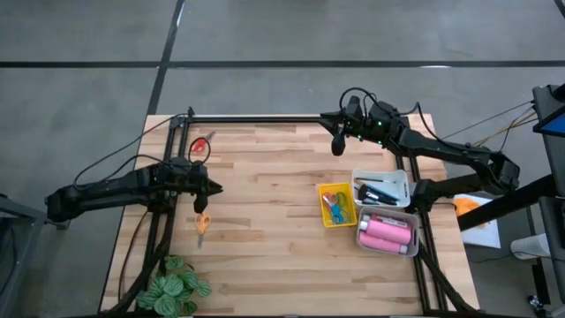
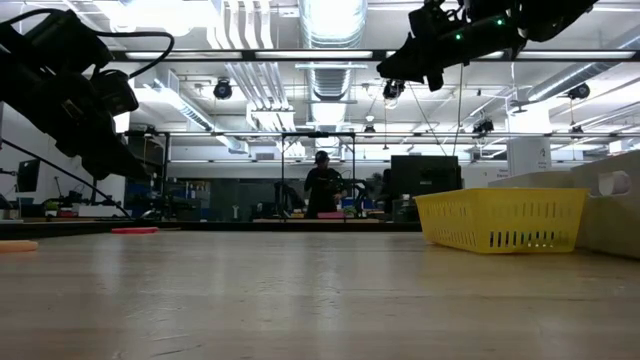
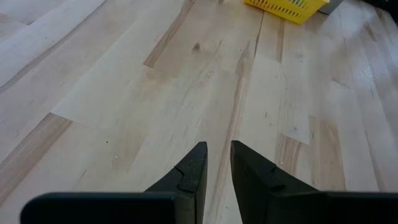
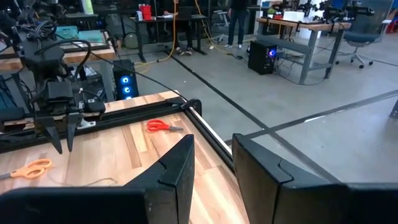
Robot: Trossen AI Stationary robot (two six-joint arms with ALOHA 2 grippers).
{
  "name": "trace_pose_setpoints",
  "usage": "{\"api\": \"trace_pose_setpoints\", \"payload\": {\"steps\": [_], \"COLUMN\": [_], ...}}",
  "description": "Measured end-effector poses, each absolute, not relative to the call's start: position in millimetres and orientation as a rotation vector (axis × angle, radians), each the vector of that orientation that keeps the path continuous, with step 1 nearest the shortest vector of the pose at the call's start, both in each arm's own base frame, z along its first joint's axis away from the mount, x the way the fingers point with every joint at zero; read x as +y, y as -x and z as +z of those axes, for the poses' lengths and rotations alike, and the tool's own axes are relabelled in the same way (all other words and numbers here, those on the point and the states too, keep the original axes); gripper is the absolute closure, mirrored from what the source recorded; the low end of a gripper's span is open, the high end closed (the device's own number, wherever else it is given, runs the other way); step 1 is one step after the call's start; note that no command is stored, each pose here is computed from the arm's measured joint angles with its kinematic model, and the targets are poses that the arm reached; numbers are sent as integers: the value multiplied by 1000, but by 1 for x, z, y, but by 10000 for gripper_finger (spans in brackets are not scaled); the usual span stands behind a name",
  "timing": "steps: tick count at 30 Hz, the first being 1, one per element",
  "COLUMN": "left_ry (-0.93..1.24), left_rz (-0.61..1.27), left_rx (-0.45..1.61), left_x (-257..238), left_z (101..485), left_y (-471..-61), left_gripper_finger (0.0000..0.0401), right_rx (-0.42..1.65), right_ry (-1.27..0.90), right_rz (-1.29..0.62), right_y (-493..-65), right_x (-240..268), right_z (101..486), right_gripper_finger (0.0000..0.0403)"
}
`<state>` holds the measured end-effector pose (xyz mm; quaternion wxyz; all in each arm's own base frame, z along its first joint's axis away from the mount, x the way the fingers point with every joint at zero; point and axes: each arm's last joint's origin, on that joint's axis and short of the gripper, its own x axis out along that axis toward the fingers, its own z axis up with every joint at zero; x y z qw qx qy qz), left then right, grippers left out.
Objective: Pick & Place Paint Supplies
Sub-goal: Put the yellow scissors into the yellow bin
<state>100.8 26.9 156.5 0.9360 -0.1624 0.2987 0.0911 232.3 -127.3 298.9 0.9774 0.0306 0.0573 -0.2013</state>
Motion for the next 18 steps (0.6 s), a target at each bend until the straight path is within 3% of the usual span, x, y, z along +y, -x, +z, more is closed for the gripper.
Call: {"api": "trace_pose_setpoints", "payload": {"steps": [14,18], "left_ry": [340,674], "left_rz": [188,265], "left_rx": [603,430], "left_x": [27,29], "left_z": [157,169], "left_y": [-101,-108], "left_gripper_finger": [329,329], "right_rx": [115,116], "right_ry": [-64,-64], "right_rz": [-408,-408], "right_y": [-232,-232], "right_x": [-127,-127], "right_z": [299,299], "right_gripper_finger": [296,296]}}
